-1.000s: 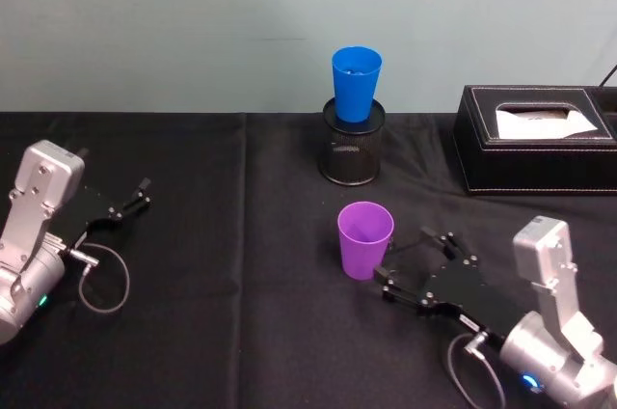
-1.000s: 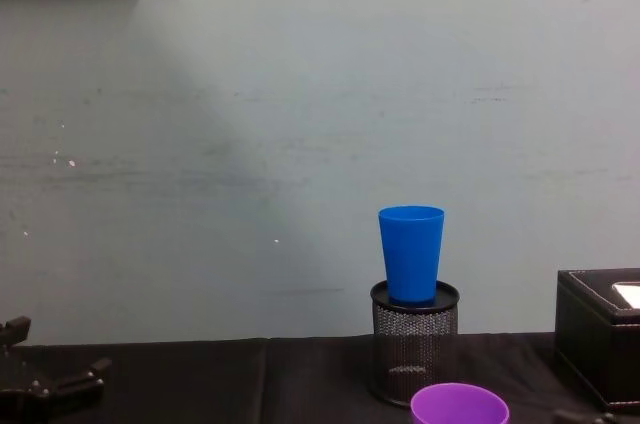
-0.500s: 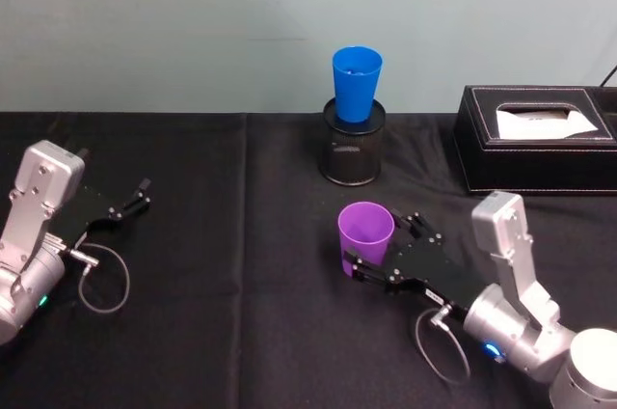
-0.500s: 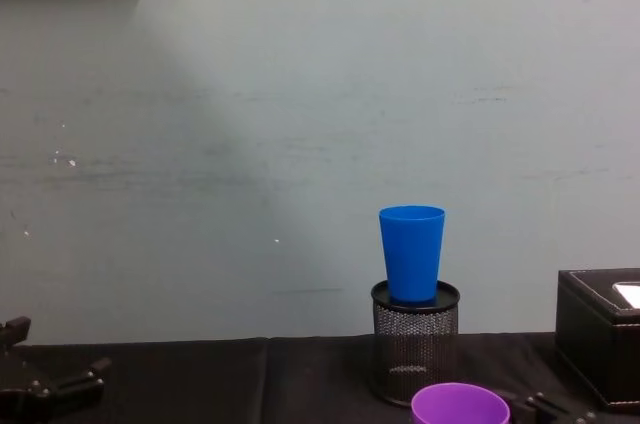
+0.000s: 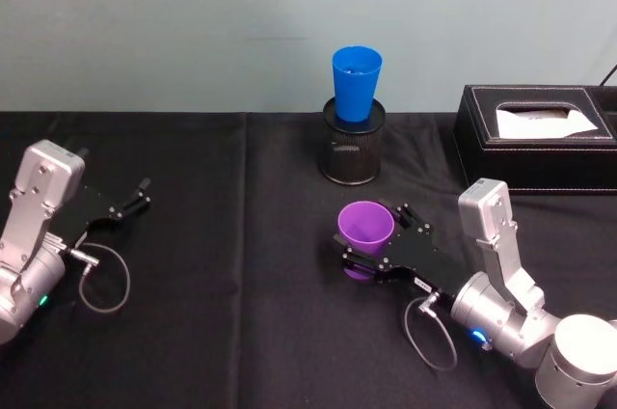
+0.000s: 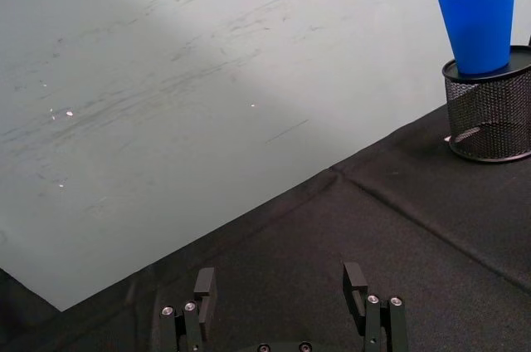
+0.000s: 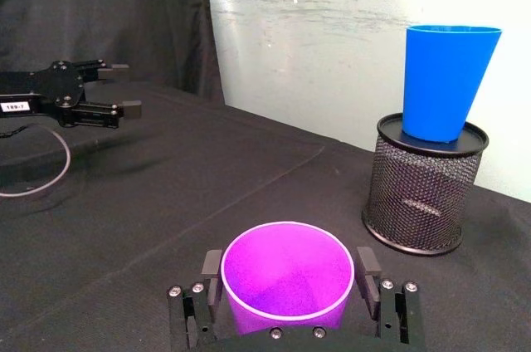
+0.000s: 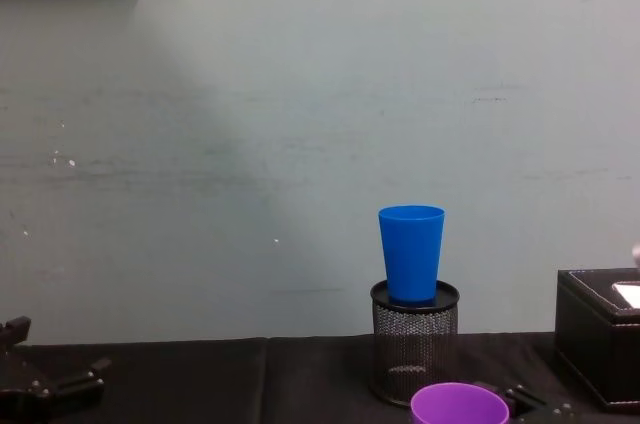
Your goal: Pick up one cup with a gripper and tap it against the other cup.
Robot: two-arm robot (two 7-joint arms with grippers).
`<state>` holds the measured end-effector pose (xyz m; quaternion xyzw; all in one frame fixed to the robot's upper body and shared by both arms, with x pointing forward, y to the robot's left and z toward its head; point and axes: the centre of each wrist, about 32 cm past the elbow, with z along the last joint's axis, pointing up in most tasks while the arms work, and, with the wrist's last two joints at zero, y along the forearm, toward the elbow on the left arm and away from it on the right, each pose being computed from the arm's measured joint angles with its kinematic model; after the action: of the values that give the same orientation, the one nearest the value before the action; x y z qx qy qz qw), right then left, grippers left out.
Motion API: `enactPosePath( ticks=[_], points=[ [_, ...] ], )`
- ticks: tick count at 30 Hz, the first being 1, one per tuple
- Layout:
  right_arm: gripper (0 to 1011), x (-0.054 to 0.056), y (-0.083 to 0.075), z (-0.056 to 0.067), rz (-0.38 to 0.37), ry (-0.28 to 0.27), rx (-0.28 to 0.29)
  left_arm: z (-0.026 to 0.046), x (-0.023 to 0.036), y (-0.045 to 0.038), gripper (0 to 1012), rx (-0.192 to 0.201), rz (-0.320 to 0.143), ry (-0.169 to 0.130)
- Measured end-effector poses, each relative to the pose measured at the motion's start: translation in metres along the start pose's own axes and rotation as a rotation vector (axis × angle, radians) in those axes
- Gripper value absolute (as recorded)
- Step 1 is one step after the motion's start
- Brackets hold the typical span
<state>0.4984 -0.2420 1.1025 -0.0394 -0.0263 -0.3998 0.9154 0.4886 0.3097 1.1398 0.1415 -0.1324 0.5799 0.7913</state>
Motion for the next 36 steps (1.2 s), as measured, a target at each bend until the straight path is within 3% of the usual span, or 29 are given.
enactPosePath(
  ticks=[5, 13, 19, 23, 26, 36],
  points=[
    [973, 0.0, -0.001, 0.0, 0.001, -0.001, 0.001, 0.0, 0.0, 0.0, 1000, 0.0, 0.0, 0.0],
    [800, 0.0, -0.001, 0.0, 0.001, -0.002, 0.001, 0.0, 0.0, 0.0, 1000, 0.0, 0.0, 0.0],
    [763, 0.0, -0.001, 0.001, 0.002, -0.003, 0.002, 0.0, 0.0, 0.0, 1000, 0.0, 0.0, 0.0],
    [743, 0.001, 0.0, 0.013, 0.003, -0.012, 0.005, 0.0, 0.0, 0.0, 1000, 0.0, 0.0, 0.0],
    [736, 0.004, 0.001, 0.033, 0.001, -0.022, 0.002, 0.0, 0.0, 0.0, 1000, 0.0, 0.0, 0.0],
    [730, 0.011, 0.001, 0.085, -0.004, -0.03, 0.023, 0.0, 0.0, 0.0, 1000, 0.0, 0.0, 0.0]
  ],
)
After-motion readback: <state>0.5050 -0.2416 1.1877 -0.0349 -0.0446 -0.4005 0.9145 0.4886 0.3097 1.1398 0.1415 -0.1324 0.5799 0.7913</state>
